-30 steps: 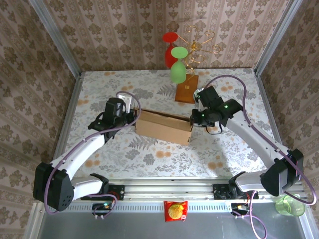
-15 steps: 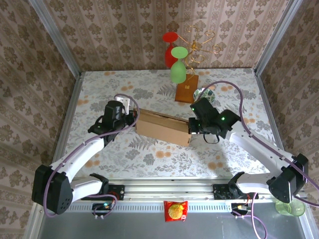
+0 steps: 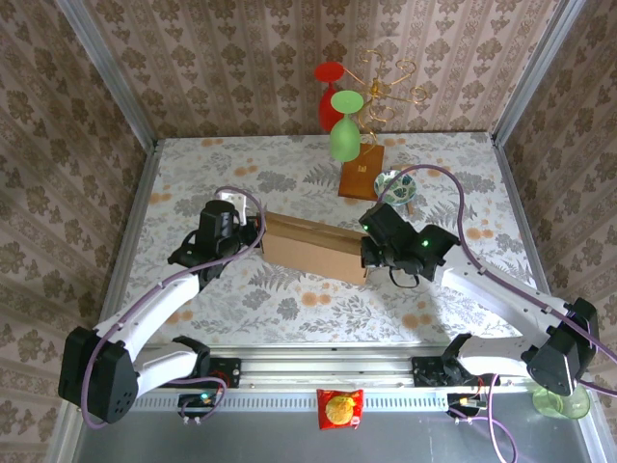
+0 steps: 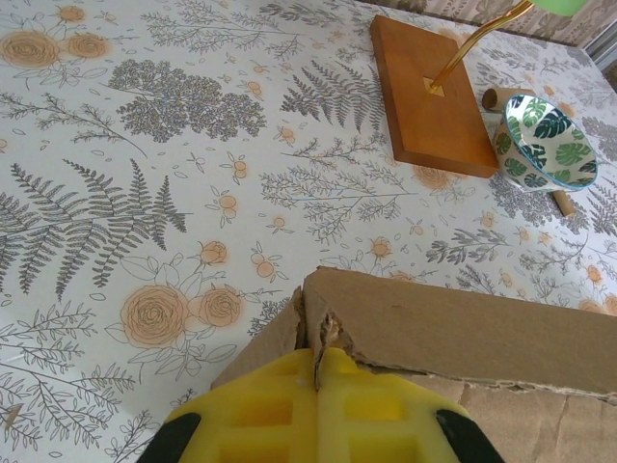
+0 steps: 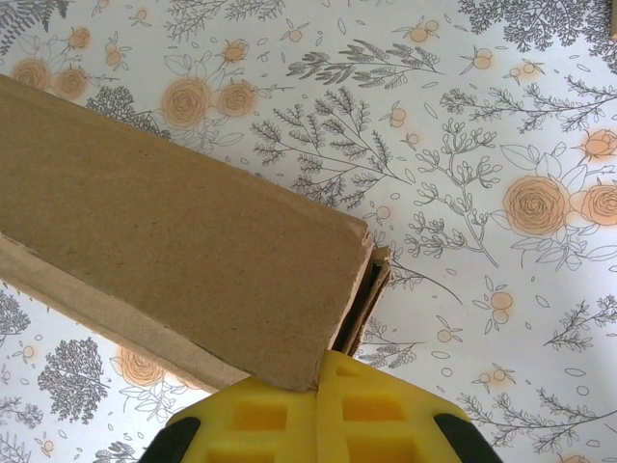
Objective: Fold the paper box
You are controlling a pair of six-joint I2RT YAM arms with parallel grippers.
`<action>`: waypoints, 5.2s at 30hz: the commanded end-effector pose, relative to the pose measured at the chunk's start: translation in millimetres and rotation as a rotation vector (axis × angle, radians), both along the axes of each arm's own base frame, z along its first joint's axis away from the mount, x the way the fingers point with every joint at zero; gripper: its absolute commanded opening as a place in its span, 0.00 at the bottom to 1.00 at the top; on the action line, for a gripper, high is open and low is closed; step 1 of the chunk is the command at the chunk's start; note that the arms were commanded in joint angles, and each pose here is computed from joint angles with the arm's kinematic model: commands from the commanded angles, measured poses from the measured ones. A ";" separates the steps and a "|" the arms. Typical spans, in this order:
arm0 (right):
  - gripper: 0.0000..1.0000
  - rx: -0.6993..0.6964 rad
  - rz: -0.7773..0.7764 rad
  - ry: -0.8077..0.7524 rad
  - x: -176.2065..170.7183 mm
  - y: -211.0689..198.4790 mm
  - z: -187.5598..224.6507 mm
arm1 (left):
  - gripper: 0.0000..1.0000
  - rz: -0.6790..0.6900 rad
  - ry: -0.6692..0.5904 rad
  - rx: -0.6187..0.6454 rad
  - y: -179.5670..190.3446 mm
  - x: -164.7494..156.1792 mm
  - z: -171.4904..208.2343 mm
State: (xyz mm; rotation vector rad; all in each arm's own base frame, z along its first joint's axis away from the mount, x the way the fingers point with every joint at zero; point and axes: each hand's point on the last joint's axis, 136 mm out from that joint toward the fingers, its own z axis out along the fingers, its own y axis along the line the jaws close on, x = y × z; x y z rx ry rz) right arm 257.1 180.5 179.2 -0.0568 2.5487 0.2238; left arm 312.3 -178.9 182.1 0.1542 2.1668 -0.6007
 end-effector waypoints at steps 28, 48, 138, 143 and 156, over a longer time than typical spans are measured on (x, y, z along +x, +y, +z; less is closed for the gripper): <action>0.00 -0.135 -0.022 0.030 -10.0 -6.7 -18.2 | 0.48 -0.050 0.044 -0.254 -2.5 -53.0 27.2; 0.00 -0.142 -0.010 0.017 -12.0 -7.3 -15.0 | 0.50 0.047 -0.001 -0.109 18.0 -26.1 48.4; 0.19 0.402 -0.031 0.133 -48.9 1.3 -40.3 | 0.20 -0.024 -0.006 -0.218 -0.6 -45.8 -23.2; 0.17 0.361 0.042 0.102 -60.2 13.8 -56.9 | 0.18 -0.010 -0.052 -0.262 6.5 -52.5 -33.1; 0.16 0.263 0.068 0.105 -68.3 17.4 -94.4 | 0.18 0.056 0.045 -0.269 23.3 -53.4 -82.5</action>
